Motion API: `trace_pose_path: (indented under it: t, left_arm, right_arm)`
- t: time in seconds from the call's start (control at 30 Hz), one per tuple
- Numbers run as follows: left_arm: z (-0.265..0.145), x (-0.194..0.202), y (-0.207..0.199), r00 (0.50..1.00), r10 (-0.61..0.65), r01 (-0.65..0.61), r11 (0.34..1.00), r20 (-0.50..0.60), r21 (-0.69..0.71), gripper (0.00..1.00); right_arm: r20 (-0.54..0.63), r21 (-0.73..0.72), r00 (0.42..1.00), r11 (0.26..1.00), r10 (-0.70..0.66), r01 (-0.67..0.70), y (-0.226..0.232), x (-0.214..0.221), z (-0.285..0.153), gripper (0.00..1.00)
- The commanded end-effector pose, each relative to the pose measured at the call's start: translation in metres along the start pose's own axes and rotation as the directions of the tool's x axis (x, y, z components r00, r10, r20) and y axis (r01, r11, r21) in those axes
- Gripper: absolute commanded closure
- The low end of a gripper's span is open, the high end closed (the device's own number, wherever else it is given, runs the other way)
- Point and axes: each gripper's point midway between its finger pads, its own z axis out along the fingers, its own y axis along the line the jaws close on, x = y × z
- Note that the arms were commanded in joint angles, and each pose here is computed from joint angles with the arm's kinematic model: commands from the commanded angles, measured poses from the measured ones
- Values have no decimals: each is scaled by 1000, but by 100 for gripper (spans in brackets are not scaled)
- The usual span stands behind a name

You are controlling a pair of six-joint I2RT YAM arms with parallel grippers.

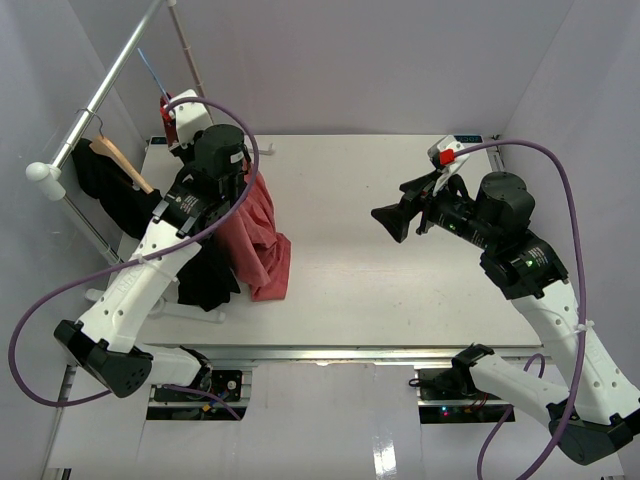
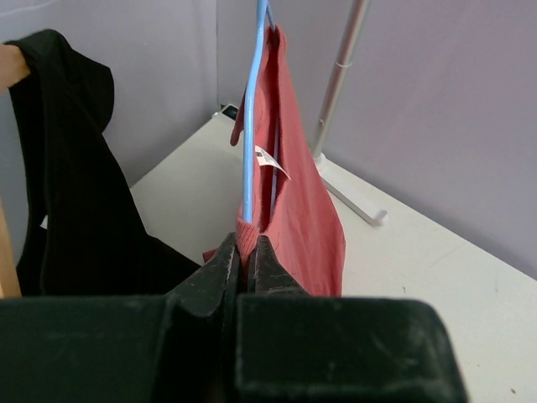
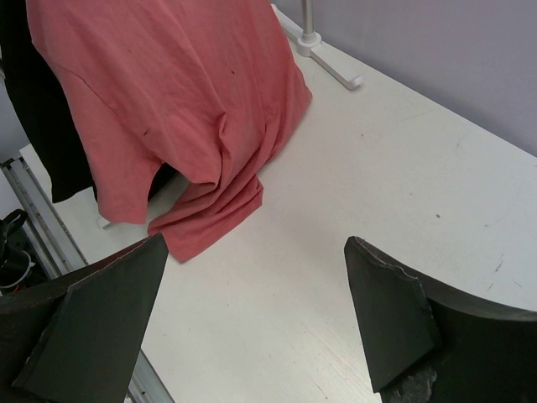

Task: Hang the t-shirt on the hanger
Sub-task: Place the hanger at the clothesline.

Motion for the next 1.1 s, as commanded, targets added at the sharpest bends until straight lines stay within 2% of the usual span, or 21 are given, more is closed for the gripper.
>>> trace_pose_path:
  t: [0.0, 0.3, 0.5, 0.67, 0.97, 1.07]
  left_arm:
    - [-4, -40, 16, 995, -46, 52, 996, 90, -66, 100]
    - [-5, -63, 33, 983, 1, 25, 991, 185, -134, 100]
    - [6, -54, 46, 986, 19, 12, 982, 167, -186, 100]
    - [22, -30, 57, 994, 4, 17, 982, 108, -190, 100]
    - [27, -10, 43, 997, -25, 31, 995, 69, -91, 100]
    - [25, -11, 33, 998, -41, 42, 999, 57, -18, 99]
  right_arm:
    - [43, -12, 998, 999, -38, 39, 2, -12, -1, 7]
    - [35, -5, 998, 999, -52, 52, 2, -10, -6, 7]
    - [38, 1, 996, 996, -84, 84, 1, -9, -10, 7]
    - [35, 0, 995, 996, -92, 92, 1, -6, -10, 7]
    - [32, -13, 996, 996, -83, 83, 2, -1, -6, 7]
    - [28, -14, 996, 997, -80, 80, 2, 3, -6, 7]
